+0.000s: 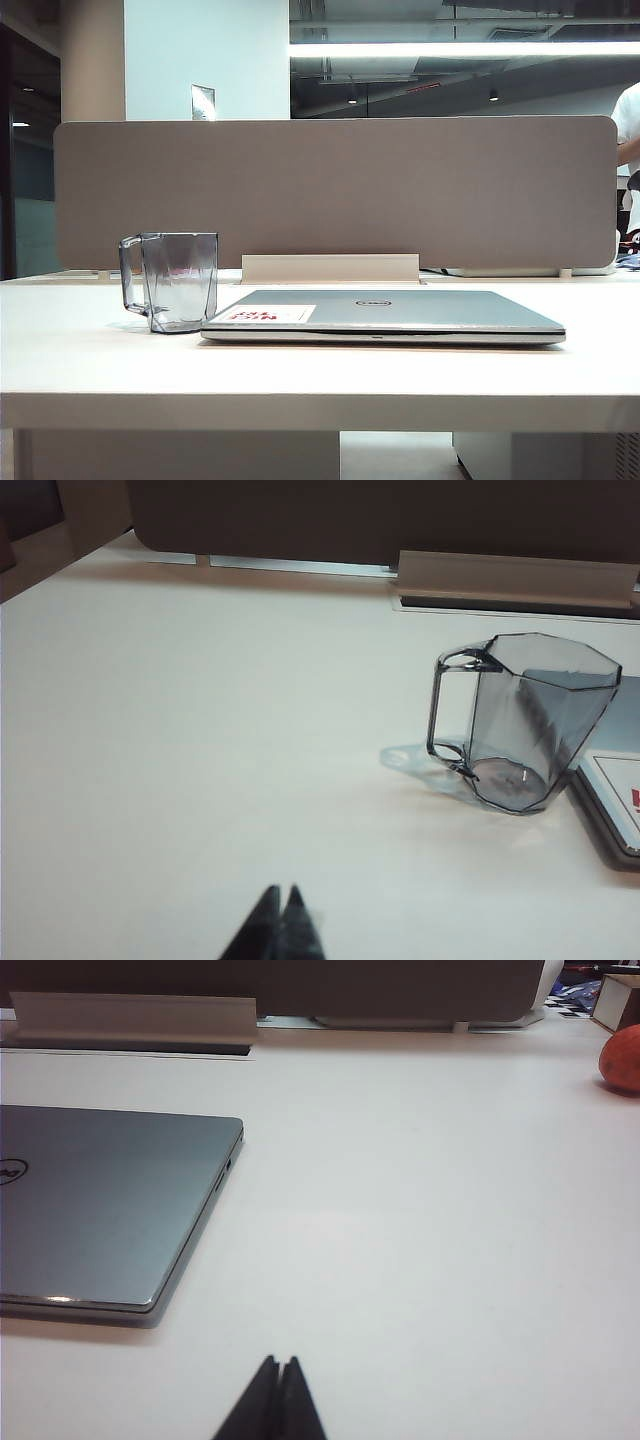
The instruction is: Pick up the water cup and place it on the left side of the laptop.
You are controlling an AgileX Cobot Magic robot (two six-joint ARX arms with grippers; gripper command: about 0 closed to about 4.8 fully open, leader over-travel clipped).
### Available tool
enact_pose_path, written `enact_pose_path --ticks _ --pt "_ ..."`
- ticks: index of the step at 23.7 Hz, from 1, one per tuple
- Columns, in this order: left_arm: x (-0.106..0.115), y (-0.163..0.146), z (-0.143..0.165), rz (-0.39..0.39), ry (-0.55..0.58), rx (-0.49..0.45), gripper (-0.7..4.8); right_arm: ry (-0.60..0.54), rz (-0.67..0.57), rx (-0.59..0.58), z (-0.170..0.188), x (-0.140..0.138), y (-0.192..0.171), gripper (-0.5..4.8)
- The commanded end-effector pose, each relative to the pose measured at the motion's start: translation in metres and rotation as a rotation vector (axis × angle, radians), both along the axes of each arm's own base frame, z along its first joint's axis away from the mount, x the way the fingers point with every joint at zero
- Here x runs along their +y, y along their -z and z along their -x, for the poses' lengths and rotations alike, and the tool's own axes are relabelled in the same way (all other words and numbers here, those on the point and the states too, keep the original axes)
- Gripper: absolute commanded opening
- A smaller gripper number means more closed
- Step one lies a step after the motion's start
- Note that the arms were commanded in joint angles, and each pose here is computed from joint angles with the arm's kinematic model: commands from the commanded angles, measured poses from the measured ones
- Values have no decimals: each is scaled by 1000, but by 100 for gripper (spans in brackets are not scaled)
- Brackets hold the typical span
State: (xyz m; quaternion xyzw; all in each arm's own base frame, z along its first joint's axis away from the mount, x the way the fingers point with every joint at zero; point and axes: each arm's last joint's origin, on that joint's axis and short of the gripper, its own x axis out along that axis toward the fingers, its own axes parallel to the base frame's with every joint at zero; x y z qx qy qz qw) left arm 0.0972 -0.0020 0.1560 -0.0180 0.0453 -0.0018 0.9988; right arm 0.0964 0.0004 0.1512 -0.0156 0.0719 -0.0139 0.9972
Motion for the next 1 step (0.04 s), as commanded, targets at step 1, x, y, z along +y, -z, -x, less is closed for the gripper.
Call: enact_pose_path --ticks 1 --pt "0 -2 0 -1 2 -13 -2 1 1 -6 0 0 1 -5"
